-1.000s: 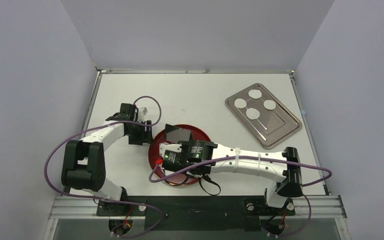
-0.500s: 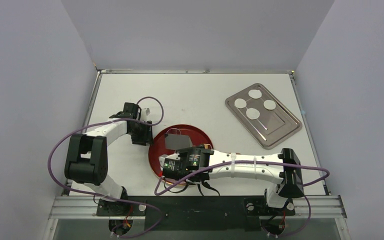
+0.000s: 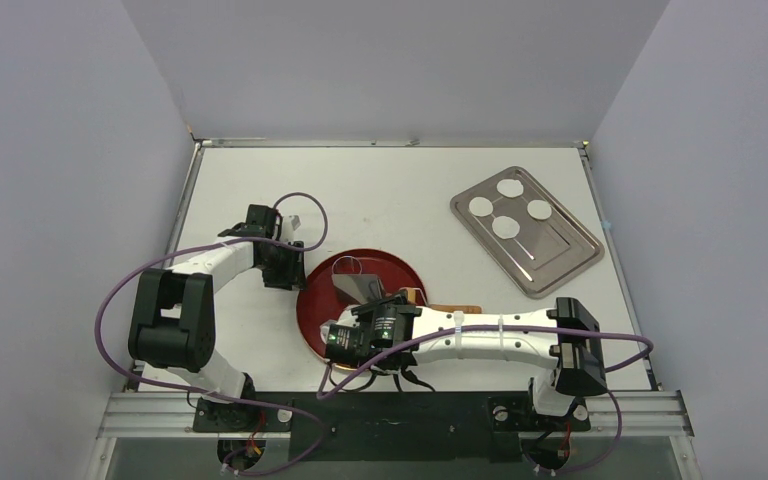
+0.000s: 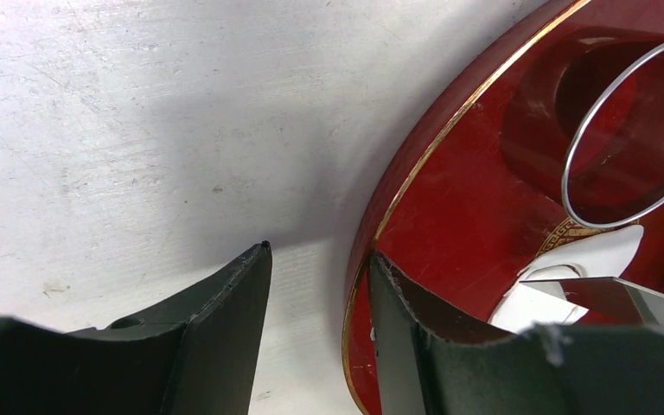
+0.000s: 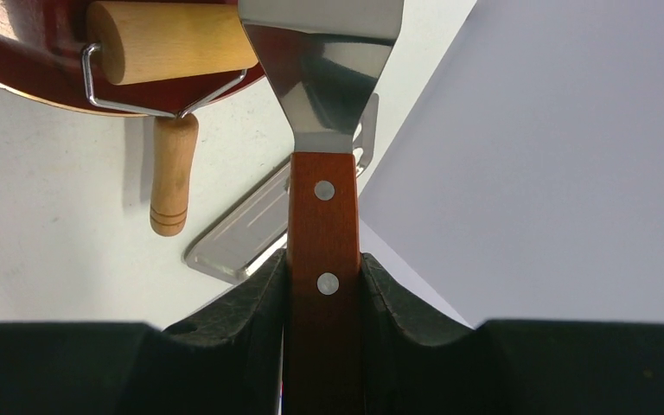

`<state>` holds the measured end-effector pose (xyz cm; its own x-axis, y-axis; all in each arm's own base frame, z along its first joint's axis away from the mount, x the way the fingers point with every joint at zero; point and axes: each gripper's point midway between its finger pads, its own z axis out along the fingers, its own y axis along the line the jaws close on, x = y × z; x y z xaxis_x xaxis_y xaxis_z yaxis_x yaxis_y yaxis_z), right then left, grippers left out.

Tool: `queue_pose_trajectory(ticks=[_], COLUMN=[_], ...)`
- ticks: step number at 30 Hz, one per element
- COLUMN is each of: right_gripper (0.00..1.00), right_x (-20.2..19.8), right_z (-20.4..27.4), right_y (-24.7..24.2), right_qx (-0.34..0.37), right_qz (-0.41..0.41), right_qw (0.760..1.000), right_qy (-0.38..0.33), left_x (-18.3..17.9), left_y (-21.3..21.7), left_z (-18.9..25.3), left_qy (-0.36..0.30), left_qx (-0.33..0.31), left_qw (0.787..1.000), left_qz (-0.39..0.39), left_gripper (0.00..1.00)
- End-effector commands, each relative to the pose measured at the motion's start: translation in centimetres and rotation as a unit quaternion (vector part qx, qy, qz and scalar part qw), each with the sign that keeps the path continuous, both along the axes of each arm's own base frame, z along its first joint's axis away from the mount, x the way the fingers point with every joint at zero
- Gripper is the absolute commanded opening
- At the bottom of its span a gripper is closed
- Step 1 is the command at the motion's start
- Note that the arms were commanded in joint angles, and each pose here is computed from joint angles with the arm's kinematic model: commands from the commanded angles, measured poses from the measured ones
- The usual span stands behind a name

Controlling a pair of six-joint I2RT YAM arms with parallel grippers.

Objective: Roll out the dumpling wrappers from the dough
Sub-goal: Remove the dumpling wrapper from the work surface.

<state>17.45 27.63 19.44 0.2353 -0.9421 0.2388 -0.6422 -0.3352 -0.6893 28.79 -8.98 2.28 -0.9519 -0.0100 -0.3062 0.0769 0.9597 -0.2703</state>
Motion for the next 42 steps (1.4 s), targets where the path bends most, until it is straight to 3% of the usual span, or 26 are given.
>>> queue_pose_trajectory(ticks=[1, 10, 20, 38, 39, 41, 42], right_gripper=[0.00, 0.00, 0.00, 0.00, 0.00, 0.00, 0.00], right_x=[0.7, 0.0, 0.7, 0.1, -0.9, -0.1, 2.2], right_z=[1.5, 0.6, 1.1, 1.8, 0.2, 1.6, 1.7], right_y=[0.5, 0.9, 0.2, -2.6, -2.4, -2.9, -4.9], right_qx=[0.012, 0.006, -0.013, -0.030, -0.023, -0.031, -0.037], right_qz=[0.009, 0.029, 0.036, 0.036, 0.044, 0.035, -0.012], right_qw=[0.999, 0.999, 0.997, 0.997, 0.999, 0.997, 0.998], right_qy=[-0.039, -0.020, -0.066, -0.065, -0.013, -0.057, -0.059], left_x=[1.8, 1.8, 1.8, 2.0, 2.0, 1.9, 2.0], left_y=[0.0, 0.0, 0.0, 0.1, 0.0, 0.1, 0.1], left_z=[1.6, 1.5, 1.4, 1.7, 1.7, 1.6, 1.7], left_qy=[-0.046, -0.045, -0.044, -0.046, -0.047, -0.046, -0.047], left_qx=[0.001, 0.001, 0.002, 0.003, 0.002, 0.003, 0.003], left_qw=[0.999, 0.999, 0.999, 0.999, 0.999, 0.999, 0.999], left_qz=[-0.003, -0.003, -0.003, -0.002, -0.002, -0.002, -0.001], left_gripper=[0.42, 0.42, 0.42, 0.42, 0.42, 0.42, 0.42])
